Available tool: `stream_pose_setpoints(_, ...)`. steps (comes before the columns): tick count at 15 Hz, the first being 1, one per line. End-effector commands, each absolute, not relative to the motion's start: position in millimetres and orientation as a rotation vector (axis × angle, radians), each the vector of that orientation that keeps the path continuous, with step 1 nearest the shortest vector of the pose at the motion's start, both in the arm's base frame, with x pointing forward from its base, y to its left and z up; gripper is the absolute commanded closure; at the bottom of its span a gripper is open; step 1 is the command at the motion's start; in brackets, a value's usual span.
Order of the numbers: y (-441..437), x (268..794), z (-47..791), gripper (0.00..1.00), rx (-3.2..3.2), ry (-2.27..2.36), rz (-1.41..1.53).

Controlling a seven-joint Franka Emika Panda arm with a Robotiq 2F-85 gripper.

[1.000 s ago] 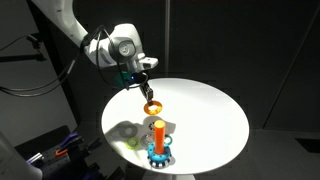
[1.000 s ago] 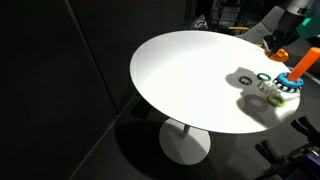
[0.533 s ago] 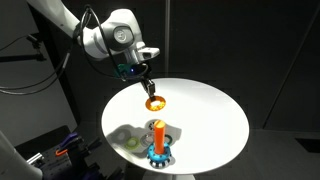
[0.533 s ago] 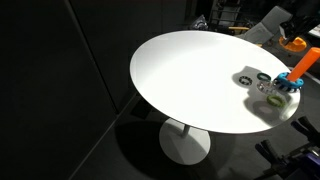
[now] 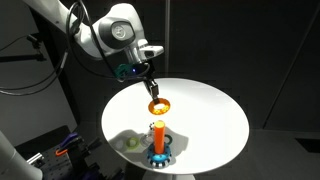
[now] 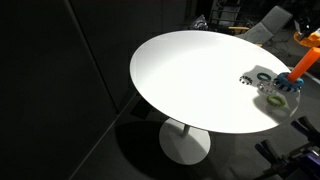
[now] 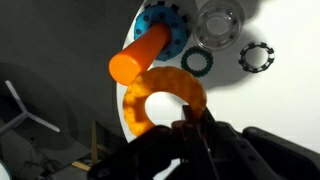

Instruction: Put the orange ring onto the ring toss game

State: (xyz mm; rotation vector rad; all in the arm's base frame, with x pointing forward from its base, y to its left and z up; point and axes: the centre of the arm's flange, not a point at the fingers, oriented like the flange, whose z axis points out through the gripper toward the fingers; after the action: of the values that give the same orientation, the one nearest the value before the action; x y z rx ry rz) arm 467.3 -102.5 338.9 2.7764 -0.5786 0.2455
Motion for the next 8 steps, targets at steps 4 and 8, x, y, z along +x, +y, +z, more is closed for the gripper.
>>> stream_pose_setpoints(4, -127.8, 459.8, 340.1, 0.95, 2.739, -0.616, 0.198)
stream_pose_setpoints(8, -136.7, 455.3, 336.3, 0.95, 2.724, -0.634, 0.152)
